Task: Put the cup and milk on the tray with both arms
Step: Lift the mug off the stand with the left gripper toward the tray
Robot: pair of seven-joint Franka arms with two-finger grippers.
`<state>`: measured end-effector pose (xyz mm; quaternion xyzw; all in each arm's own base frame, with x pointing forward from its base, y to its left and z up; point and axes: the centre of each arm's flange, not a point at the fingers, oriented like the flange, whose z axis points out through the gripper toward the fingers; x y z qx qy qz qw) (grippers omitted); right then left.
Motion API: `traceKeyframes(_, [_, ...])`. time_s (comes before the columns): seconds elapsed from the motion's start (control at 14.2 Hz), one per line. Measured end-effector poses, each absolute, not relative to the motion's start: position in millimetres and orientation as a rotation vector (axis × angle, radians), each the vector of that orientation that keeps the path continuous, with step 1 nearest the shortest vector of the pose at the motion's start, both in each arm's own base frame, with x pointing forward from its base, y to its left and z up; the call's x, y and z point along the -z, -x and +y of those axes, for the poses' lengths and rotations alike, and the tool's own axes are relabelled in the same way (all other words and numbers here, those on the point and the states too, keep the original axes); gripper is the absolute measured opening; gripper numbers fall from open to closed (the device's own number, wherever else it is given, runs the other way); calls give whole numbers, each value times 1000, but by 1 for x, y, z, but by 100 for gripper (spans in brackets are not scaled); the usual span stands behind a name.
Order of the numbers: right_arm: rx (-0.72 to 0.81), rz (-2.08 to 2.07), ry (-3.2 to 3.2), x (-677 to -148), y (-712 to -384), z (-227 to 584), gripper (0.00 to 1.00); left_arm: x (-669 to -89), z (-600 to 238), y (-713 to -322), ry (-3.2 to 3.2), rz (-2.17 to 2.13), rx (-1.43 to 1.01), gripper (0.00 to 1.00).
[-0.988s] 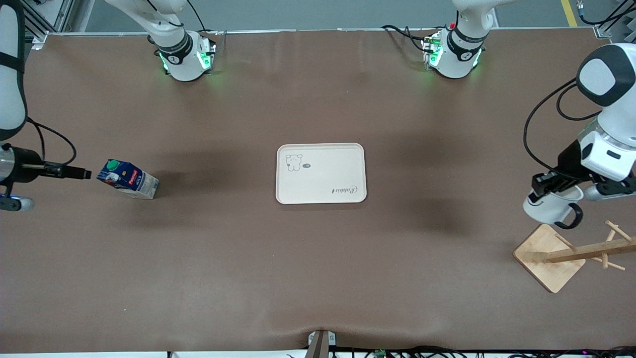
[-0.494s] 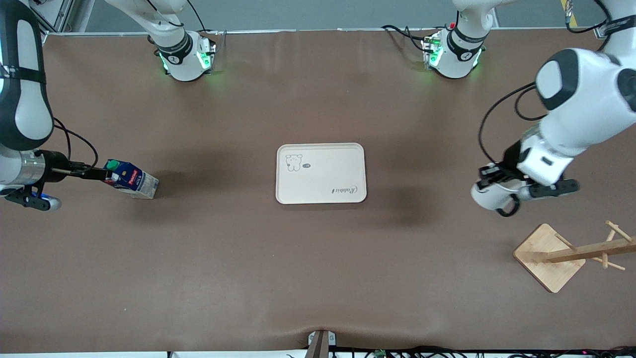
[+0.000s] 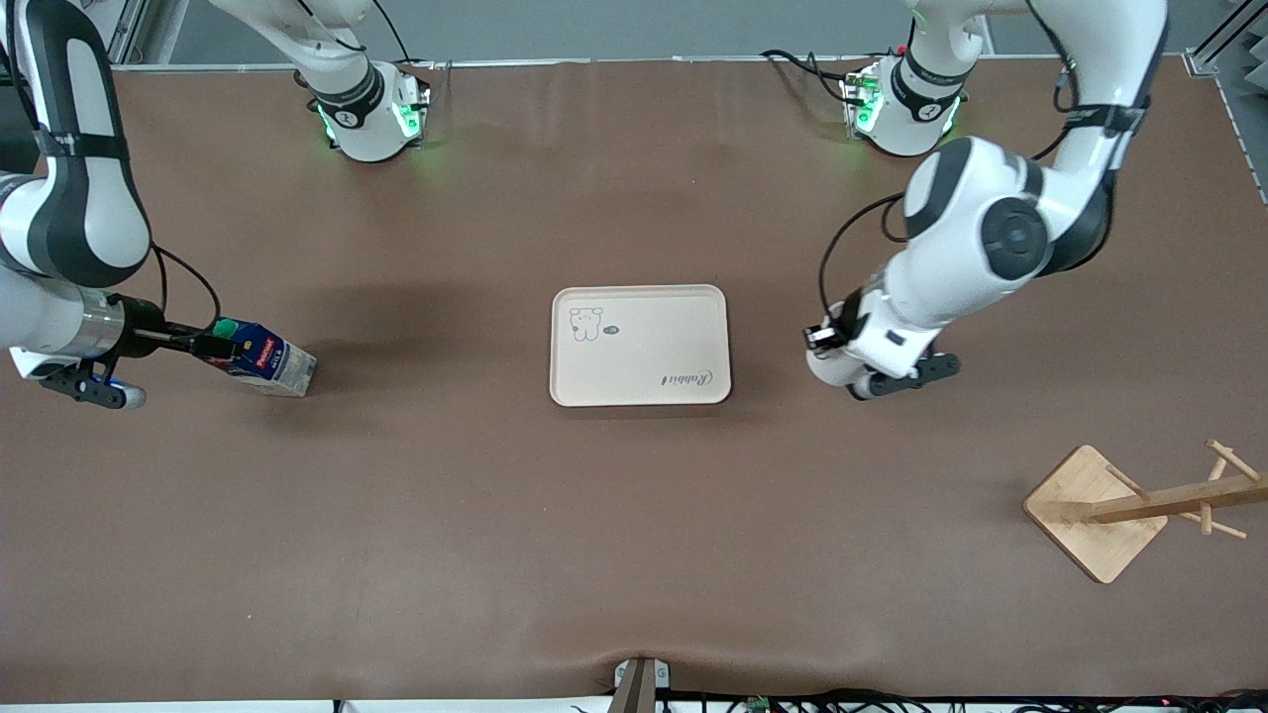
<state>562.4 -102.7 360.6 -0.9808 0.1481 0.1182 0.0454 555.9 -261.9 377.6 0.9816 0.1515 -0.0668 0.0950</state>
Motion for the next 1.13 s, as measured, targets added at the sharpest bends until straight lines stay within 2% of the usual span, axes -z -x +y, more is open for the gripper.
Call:
traceKeyframes(0.21, [-306,465,3005,-348,-553,-102,100,-347,-312,-541,-2946,513,268,7])
traceKeyframes(0.35, [-315,468,3003,-342,-548,-101,96,-330,-335,-533,-2958,535,309,7])
traceKeyframes(0.42, [-316,469,3003,-341,-547,-101,88,-322,-346,-529,-2959,546,330,7])
traceKeyframes(0.56, [-309,472,3004,-342,-546,-101,65,-310,-369,-520,-2960,571,366,7])
traceKeyframes(0.63, [-304,473,3005,-344,-546,-102,60,-305,-381,-515,-2959,587,382,7])
traceKeyframes(0.85, [-297,471,3005,-347,-545,-101,55,-290,-415,-504,-2958,653,410,7])
traceKeyframes(0.99, [-333,466,3000,-352,-544,-100,46,-280,-431,-502,-2966,680,414,7])
traceKeyframes(1.13, [-403,451,2987,-370,-547,-98,46,-267,-443,-502,-2974,703,415,7])
